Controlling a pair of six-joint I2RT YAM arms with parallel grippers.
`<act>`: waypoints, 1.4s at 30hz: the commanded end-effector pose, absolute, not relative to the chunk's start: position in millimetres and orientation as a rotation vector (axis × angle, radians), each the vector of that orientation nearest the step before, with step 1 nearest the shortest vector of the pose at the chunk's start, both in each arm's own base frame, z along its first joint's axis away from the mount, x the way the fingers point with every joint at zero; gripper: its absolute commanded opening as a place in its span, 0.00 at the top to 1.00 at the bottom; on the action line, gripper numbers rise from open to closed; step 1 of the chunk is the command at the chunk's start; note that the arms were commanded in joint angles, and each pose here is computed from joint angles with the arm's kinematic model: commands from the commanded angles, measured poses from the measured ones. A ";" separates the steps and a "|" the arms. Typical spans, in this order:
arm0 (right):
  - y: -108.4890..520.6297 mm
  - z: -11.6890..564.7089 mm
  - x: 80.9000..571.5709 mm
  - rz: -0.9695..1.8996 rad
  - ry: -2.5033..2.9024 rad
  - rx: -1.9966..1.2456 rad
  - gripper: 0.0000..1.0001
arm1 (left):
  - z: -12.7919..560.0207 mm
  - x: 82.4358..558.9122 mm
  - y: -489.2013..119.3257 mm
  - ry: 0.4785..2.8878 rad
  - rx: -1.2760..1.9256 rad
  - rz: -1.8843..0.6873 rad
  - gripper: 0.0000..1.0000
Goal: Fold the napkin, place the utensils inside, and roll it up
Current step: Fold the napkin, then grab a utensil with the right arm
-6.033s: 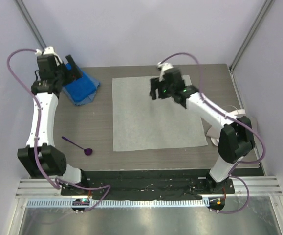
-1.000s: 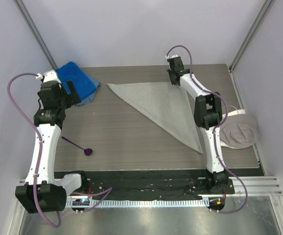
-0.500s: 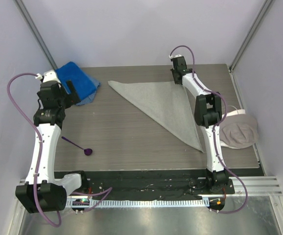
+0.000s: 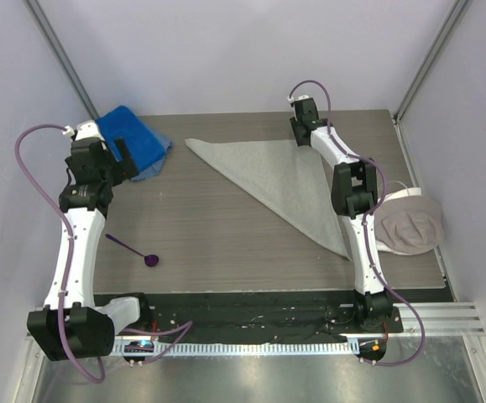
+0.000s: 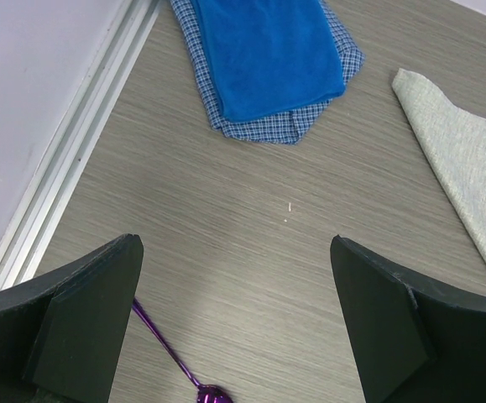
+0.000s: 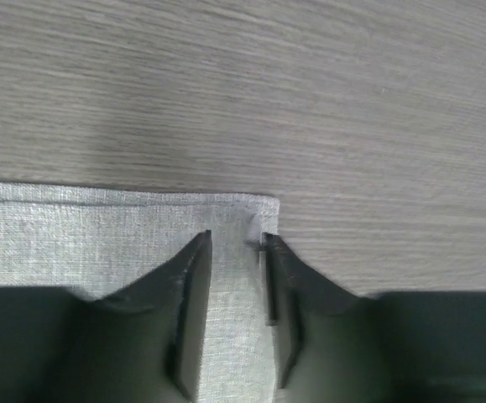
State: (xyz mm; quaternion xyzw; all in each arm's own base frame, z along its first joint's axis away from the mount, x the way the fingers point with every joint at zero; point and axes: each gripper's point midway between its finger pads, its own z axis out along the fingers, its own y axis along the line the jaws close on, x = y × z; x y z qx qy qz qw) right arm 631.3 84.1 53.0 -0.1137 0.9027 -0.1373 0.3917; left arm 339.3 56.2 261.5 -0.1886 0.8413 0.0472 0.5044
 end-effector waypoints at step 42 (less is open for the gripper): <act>163.8 213.1 443.3 0.573 2.074 -0.201 0.28 | 39.4 245.9 85.0 2.278 -1.321 0.152 0.56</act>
